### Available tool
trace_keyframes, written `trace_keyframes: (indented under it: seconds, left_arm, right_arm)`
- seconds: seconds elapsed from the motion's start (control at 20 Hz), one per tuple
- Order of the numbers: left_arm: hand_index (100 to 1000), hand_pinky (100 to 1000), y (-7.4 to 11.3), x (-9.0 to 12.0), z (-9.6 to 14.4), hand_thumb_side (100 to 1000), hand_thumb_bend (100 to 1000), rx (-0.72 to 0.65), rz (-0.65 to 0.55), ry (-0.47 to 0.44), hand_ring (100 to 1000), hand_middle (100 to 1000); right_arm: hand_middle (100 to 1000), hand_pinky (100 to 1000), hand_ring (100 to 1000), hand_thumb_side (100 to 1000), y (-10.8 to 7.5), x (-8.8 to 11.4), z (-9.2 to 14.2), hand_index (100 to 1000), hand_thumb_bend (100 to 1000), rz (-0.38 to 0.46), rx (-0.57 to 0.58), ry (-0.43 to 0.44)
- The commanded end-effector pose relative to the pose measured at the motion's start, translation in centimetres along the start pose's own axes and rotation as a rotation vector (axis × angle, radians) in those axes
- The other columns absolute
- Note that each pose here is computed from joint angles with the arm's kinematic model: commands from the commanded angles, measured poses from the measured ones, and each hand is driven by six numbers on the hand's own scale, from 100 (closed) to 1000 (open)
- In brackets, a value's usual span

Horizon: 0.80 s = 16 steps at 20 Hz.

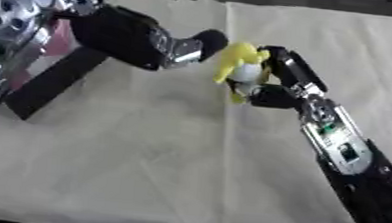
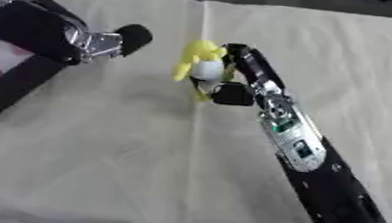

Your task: Pick up the objects with one hand, pass them to the other hand, and then place them into the box on the other side of the table.

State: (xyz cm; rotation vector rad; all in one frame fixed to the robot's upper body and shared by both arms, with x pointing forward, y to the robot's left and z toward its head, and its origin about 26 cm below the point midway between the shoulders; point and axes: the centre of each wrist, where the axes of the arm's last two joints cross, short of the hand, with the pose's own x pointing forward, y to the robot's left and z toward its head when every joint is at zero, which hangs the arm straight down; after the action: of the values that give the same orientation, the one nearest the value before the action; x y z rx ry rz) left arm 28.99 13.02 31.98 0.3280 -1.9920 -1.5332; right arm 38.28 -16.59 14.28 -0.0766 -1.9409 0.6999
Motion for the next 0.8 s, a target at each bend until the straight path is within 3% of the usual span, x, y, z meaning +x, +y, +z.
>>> trace_keyframes:
  seconds: [0.05,0.35,0.8]
  left_arm:
    - [789,728,0.5,0.8,-0.1,475,361,-0.003,-0.035,0.009,723,734]
    - [800,748,0.2,0.7,-0.8,474,392,-0.035,-0.071,0.056,742,750]
    - [829,781,-0.5,-0.5,-2.2,471,541,-0.07,-0.128,0.141,766,770]
  right_arm:
    - [485,777,643,100,0.1,0.7,-0.6,512,372,0.011,-0.016,-0.028]
    - [485,777,642,100,0.6,1.1,-1.0,512,370,0.014,-0.041,-0.045]
    - [485,778,643,100,0.9,1.7,-1.4,512,362,0.048,-0.106,-0.061]
